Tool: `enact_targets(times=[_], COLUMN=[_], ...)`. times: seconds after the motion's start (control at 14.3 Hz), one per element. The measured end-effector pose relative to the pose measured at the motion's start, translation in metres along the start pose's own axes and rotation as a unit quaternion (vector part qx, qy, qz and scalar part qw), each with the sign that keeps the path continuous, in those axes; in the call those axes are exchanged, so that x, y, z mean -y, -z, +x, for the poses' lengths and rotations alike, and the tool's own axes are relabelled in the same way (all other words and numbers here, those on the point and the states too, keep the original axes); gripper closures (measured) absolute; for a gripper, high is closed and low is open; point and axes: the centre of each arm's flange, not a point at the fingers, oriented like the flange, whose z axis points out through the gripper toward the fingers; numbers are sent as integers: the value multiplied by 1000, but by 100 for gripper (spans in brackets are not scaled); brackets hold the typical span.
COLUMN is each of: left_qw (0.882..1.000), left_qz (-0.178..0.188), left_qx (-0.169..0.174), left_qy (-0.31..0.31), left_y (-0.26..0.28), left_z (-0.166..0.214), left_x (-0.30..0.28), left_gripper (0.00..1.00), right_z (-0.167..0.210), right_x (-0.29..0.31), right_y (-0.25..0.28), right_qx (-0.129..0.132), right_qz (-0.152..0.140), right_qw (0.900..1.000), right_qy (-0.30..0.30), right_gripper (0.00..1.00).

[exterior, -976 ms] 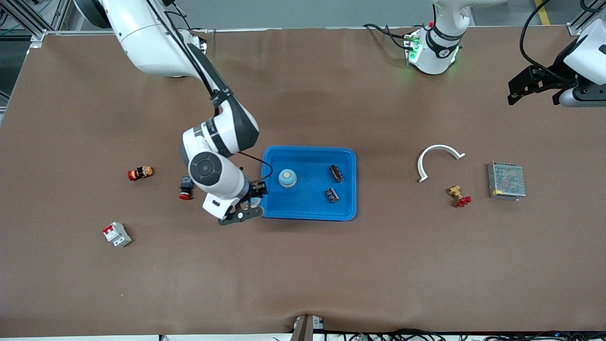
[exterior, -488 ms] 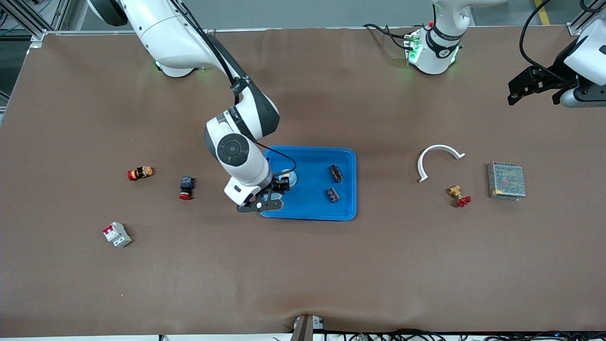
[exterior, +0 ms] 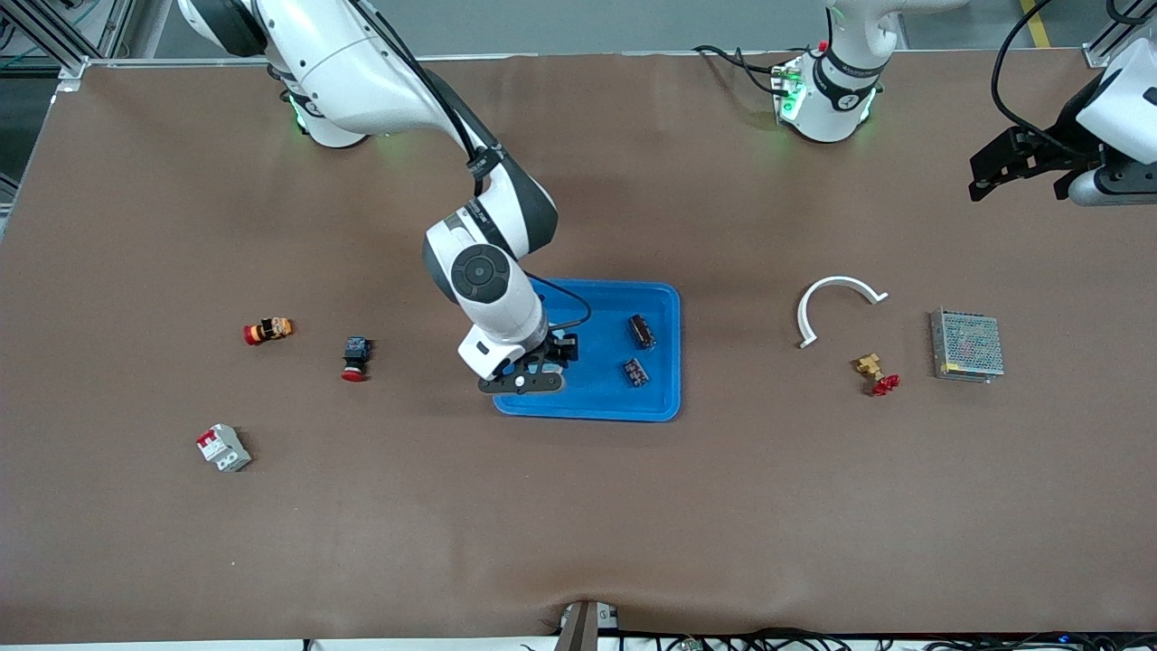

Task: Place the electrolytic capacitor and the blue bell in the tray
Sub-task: 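Carry the bell with the right gripper over the tray, then lower the bell into the tray and open the right gripper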

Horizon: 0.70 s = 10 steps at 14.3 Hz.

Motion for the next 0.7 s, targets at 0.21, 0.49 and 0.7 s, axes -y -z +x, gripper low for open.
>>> enact_targets(times=[0.21,0.49,0.7], left_qw=[1000,1000,1000], left_qz=[0,0,0], left_qx=[1,3,4], left_qy=[0,0,0], left_y=[-1,-2,-3], left_z=[0,0,0], left_x=[0,0,0], left_gripper=[0,0,0], right_z=[-2,-1,-1], right_x=[5,3,5], right_y=[-10,-19,-30], right_qx=[-2,-1,-1], right_qz=[1,-2,-2], right_qw=[1000,1000,1000], right_qy=[-7,-10,-12], right_gripper=[32,32,32])
